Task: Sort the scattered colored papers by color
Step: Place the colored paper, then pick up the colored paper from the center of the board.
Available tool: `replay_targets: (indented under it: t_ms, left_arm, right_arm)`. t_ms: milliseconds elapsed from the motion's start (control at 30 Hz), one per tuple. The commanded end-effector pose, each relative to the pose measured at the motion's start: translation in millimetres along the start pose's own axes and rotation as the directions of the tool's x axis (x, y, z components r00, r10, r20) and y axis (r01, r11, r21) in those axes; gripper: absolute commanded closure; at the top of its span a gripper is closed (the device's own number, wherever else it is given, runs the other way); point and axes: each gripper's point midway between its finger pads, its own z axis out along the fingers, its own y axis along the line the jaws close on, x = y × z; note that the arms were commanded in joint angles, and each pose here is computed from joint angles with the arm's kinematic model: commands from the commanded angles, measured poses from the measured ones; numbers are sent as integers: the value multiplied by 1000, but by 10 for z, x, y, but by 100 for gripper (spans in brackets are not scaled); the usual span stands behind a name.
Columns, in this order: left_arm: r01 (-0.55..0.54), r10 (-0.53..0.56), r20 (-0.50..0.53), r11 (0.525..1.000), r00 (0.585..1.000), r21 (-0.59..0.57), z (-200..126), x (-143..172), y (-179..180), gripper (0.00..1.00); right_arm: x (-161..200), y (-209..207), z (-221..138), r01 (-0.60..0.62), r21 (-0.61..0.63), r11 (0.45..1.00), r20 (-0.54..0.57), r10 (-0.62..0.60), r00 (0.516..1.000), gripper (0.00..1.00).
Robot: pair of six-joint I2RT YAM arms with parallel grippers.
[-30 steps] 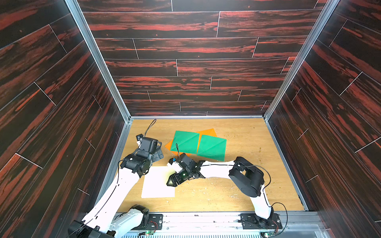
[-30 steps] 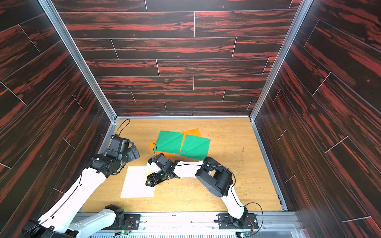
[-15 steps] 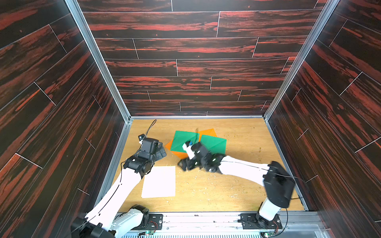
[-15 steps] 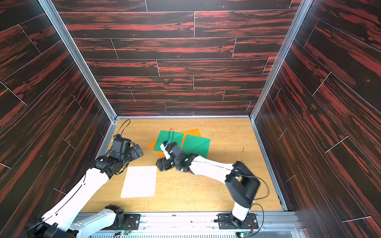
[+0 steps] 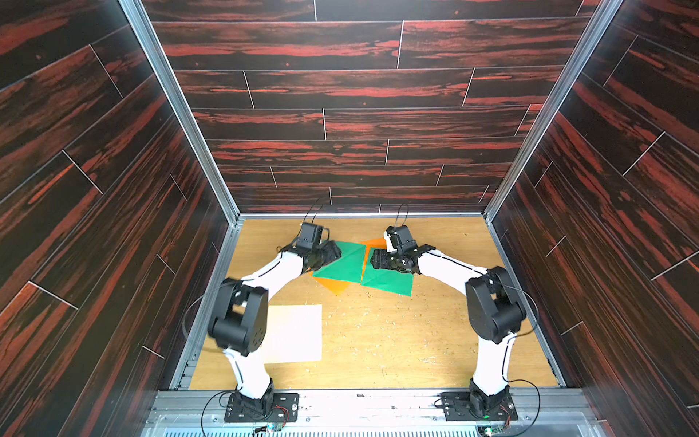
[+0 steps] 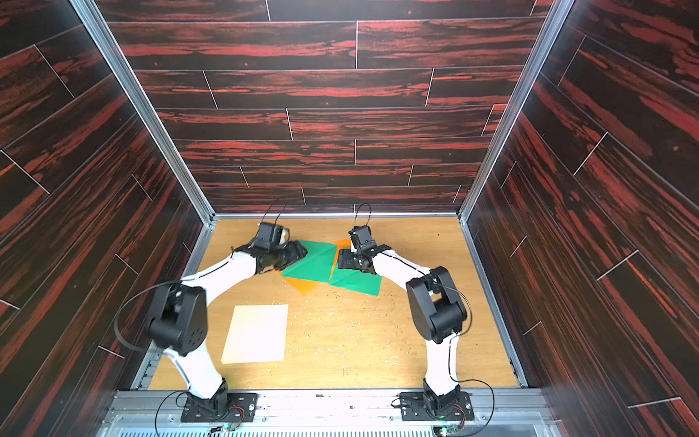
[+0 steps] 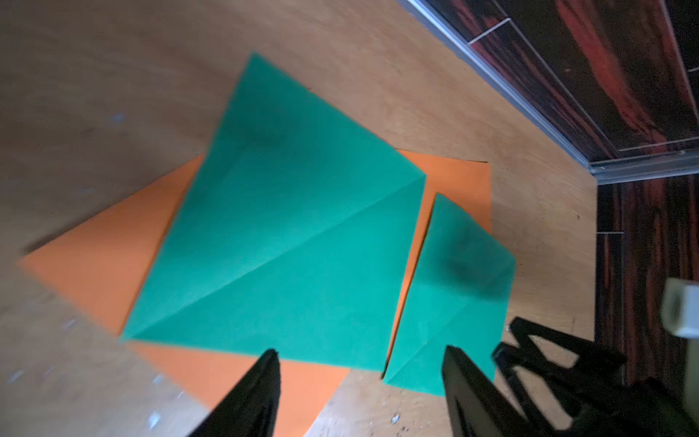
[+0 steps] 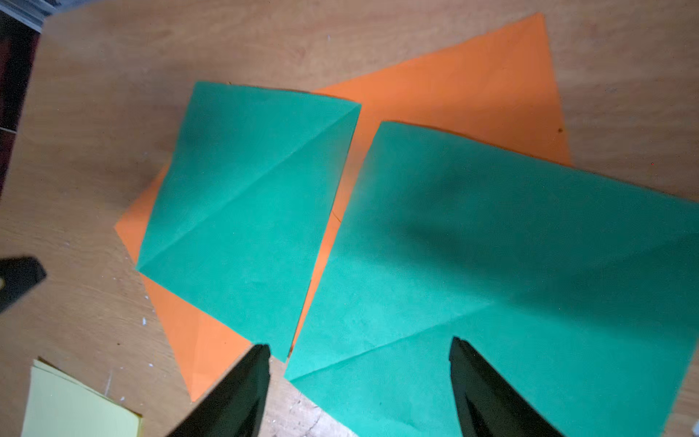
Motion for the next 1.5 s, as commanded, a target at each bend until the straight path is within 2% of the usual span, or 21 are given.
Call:
replay_targets:
  t_ms: [0, 133, 433, 600, 733, 900, 1033, 1133, 1233, 1367, 1467]
  left_arm:
    - [19, -11, -50, 986, 999, 168, 147, -55, -365, 33]
    - [20, -2, -77, 974, 997, 224, 378, -40, -544, 35]
    - [-24, 71, -160, 960, 985, 280, 685, 259, -819, 33]
    - [-36, 84, -165, 960, 983, 277, 716, 329, -860, 33]
    - [-36, 81, -159, 963, 984, 267, 689, 329, -830, 33]
    - [-42, 86, -163, 965, 983, 257, 670, 362, -797, 33]
    - [-39, 91, -185, 963, 979, 268, 694, 444, -824, 32]
    - [-53, 114, -206, 958, 972, 281, 712, 553, -887, 33]
    - [-83, 161, -238, 948, 958, 306, 739, 730, -1001, 32]
    - [-139, 236, -284, 936, 929, 324, 805, 1011, -1155, 32]
    - [-142, 246, -314, 937, 917, 320, 911, 1172, -1187, 32]
  right_arm:
    - [-7, -170, 32, -33, 7, 999, -27, 33, 999, 21]
    - [75, -418, 67, -91, 9, 996, -49, 91, 995, 20]
    - [303, -567, -18, -94, 46, 995, -59, 96, 994, 20]
    - [471, -714, 1, -125, 63, 990, -83, 130, 988, 19]
    - [755, -866, 2, -157, 89, 984, -127, 168, 978, 19]
    - [1075, -1045, -141, -194, 136, 972, -138, 212, 967, 19]
    - [1190, -1121, -265, -205, 165, 965, -130, 228, 965, 18]
    - [1213, -1141, -344, -204, 175, 963, -126, 227, 966, 18]
    - [1158, -1057, -418, -197, 126, 972, -101, 210, 973, 18]
    - [846, -909, -631, -189, 58, 980, 14, 189, 982, 18]
    - [575, -828, -866, -201, 33, 979, 115, 196, 974, 17]
